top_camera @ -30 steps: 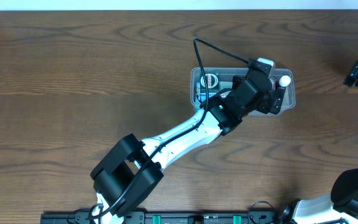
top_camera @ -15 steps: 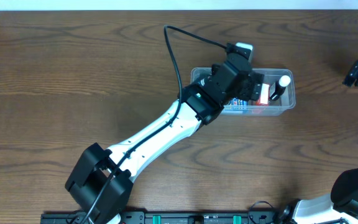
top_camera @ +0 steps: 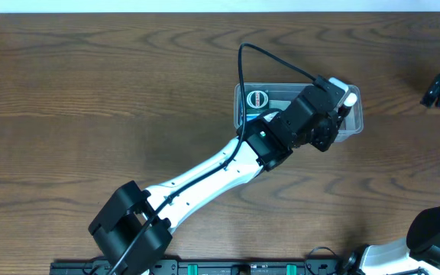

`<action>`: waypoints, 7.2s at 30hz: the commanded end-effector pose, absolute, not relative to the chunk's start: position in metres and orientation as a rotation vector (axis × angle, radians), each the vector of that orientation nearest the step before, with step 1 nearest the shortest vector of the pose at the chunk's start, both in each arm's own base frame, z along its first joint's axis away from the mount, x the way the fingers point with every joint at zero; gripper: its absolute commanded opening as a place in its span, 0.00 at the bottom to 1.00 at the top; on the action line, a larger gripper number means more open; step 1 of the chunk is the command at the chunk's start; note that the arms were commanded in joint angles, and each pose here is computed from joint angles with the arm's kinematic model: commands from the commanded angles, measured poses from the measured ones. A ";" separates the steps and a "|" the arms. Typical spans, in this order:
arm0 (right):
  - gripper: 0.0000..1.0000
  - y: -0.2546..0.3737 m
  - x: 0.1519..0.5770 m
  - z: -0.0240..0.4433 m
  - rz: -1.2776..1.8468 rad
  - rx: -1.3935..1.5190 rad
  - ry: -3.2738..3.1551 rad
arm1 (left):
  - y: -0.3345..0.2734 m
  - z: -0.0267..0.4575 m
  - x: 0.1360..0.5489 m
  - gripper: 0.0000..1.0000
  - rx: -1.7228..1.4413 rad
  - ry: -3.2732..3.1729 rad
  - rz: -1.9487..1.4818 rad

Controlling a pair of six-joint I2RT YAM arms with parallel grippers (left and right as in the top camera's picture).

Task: Pack container

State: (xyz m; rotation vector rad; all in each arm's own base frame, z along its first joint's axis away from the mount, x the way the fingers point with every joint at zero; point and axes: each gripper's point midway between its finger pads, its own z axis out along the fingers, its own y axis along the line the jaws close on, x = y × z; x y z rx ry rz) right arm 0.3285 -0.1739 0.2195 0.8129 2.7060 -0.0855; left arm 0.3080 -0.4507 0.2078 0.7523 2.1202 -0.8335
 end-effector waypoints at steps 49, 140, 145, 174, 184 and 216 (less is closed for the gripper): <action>0.01 0.072 0.365 0.106 0.273 -0.110 2.868 | 0.003 0.231 0.398 0.98 -0.260 2.466 0.121; 0.99 0.028 0.103 0.325 0.124 -0.197 1.639 | 0.004 0.230 0.395 0.98 -0.259 2.477 0.125; 0.99 0.043 0.156 0.304 0.168 -0.239 1.589 | 0.004 0.230 0.395 0.98 -0.259 2.477 0.125; 0.99 0.042 0.242 0.159 0.099 -0.226 1.621 | 0.004 0.230 0.395 0.98 -0.259 2.477 0.125; 0.99 0.042 0.242 0.160 0.100 -0.226 1.619 | 0.004 0.230 0.395 0.98 -0.259 2.477 0.125; 0.99 0.042 0.242 0.159 0.100 -0.226 1.620 | 0.008 0.250 0.327 0.98 -0.260 2.392 0.102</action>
